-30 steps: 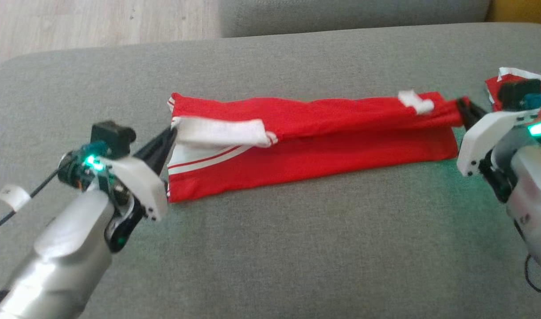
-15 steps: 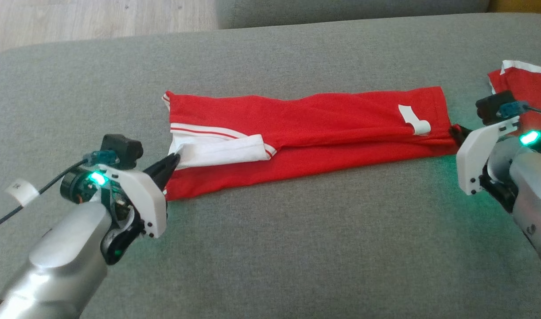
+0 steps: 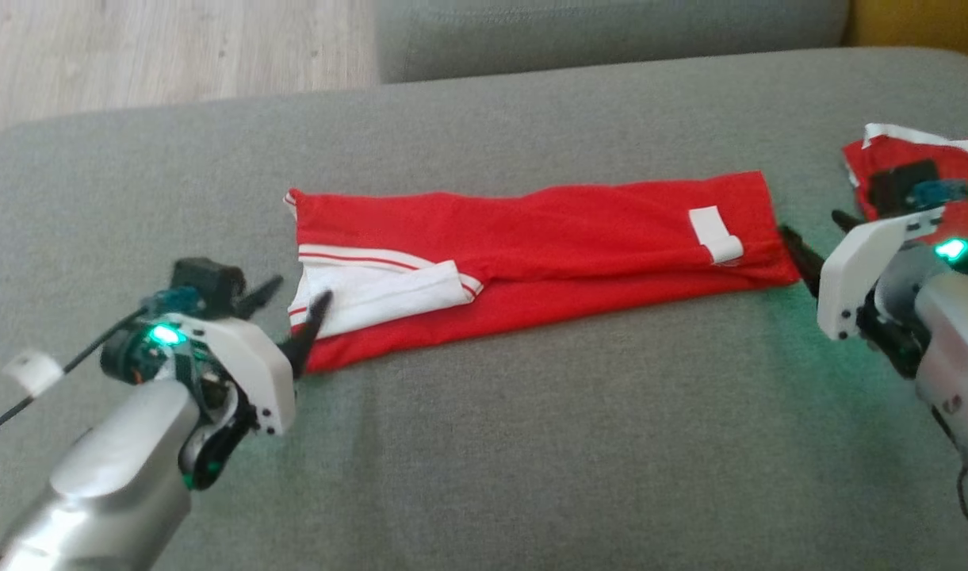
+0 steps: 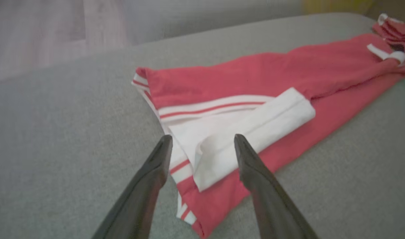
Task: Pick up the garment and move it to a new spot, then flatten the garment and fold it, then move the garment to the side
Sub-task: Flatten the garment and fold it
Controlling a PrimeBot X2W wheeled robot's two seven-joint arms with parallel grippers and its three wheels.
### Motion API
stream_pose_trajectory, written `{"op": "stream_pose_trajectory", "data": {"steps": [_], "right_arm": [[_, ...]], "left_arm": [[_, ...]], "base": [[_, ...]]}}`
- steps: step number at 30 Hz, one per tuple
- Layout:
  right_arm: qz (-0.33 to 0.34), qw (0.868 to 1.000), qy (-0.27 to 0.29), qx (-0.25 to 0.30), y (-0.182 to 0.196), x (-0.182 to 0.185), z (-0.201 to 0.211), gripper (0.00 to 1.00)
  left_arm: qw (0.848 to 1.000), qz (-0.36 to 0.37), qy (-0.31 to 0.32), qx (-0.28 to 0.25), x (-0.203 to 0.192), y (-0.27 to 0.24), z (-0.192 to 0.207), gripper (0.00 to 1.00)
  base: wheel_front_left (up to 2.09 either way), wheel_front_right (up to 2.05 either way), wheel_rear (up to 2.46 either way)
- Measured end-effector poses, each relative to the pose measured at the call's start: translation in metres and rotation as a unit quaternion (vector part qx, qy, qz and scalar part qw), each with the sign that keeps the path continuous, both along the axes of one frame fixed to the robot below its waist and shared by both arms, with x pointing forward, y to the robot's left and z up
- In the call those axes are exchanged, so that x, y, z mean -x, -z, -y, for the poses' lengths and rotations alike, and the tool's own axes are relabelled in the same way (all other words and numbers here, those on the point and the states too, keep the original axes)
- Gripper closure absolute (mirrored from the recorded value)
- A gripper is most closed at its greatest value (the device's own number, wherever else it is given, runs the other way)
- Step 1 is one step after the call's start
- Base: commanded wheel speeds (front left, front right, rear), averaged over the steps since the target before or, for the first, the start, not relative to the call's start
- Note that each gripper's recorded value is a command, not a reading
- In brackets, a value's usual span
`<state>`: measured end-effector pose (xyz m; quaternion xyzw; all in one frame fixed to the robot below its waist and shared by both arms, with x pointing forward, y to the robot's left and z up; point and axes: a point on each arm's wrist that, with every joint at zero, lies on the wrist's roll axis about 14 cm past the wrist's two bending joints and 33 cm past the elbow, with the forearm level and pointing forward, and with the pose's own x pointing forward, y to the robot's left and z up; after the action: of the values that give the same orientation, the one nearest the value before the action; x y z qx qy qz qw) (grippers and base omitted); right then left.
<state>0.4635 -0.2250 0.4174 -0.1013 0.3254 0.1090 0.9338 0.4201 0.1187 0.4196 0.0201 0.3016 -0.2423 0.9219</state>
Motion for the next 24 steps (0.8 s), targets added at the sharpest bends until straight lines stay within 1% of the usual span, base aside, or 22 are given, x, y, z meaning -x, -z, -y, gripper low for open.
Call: {"op": "stream_pose_trajectory", "data": {"steps": [2, 4, 7, 9, 12, 13, 15, 17, 18, 19, 21, 22, 24], "right_arm": [[0.028, 0.999, 0.013, -0.021, -0.015, -0.004, 0.001, 0.0], [0.067, 0.996, 0.03, -0.052, -0.034, -0.011, 0.002, 0.0], [0.144, 0.985, 0.041, -0.091, -0.07, -0.021, -0.001, 0.0], [0.201, 0.971, 0.046, -0.122, -0.098, -0.028, -0.006, 0.0], [0.261, 0.952, 0.052, -0.153, -0.13, -0.032, -0.012, 0.0], [0.284, 0.942, 0.06, -0.169, -0.144, -0.033, -0.012, 0.0], [0.318, 0.927, 0.064, -0.185, -0.168, -0.035, -0.011, 0.0], [0.363, 0.909, 0.06, -0.195, -0.197, -0.035, -0.01, 0.0], [0.381, 0.901, 0.062, -0.201, -0.205, -0.033, -0.01, 0.0], [0.392, 0.894, 0.066, -0.205, -0.206, -0.03, -0.01, 0.0], [0.396, 0.888, 0.081, -0.22, -0.19, -0.017, -0.014, 0.0], [0.388, 0.888, 0.092, -0.228, -0.174, -0.008, -0.017, 0.0], [0.366, 0.895, 0.11, -0.232, -0.138, 0.013, -0.027, 0.0]], "left_arm": [[0.999, 0.04, -0.017, 0.015, -0.009, -0.017, -0.001, 0.0], [0.995, 0.09, -0.042, 0.033, -0.021, -0.038, -0.004, 0.0], [0.98, 0.171, -0.076, 0.069, -0.035, -0.076, -0.007, 0.0], [0.965, 0.224, -0.096, 0.094, -0.04, -0.103, -0.007, 0.0], [0.944, 0.277, -0.123, 0.128, -0.042, -0.131, -0.009, 0.0], [0.935, 0.294, -0.136, 0.147, -0.038, -0.141, -0.009, 0.0], [0.929, 0.302, -0.144, 0.156, -0.032, -0.144, -0.008, 0.0], [0.927, 0.305, -0.153, 0.155, -0.024, -0.143, -0.009, 0.0], [0.924, 0.31, -0.162, 0.155, -0.021, -0.143, -0.012, 0.0], [0.921, 0.314, -0.171, 0.157, -0.018, -0.143, -0.014, 0.0], [0.918, 0.313, -0.183, 0.161, -0.009, -0.139, -0.016, 0.0], [0.918, 0.312, -0.186, 0.16, -0.004, -0.135, -0.016, 0.0], [0.92, 0.307, -0.191, 0.154, 0.007, -0.125, -0.016, 0.0]], "base": [[0.0, 0.0, 0.0], [0.0, 0.0, 0.0], [0.0, 0.0, 0.0], [0.0, 0.0, 0.0], [0.0, 0.0, 0.0], [0.0, 0.0, 0.0], [0.0, 0.0, 0.0], [0.0, 0.0, 0.0], [0.0, 0.0, 0.0], [0.0, 0.0, 0.0], [0.0, 0.0, 0.0], [0.0, 0.0, 0.0], [0.0, 0.0, 0.0]]}}
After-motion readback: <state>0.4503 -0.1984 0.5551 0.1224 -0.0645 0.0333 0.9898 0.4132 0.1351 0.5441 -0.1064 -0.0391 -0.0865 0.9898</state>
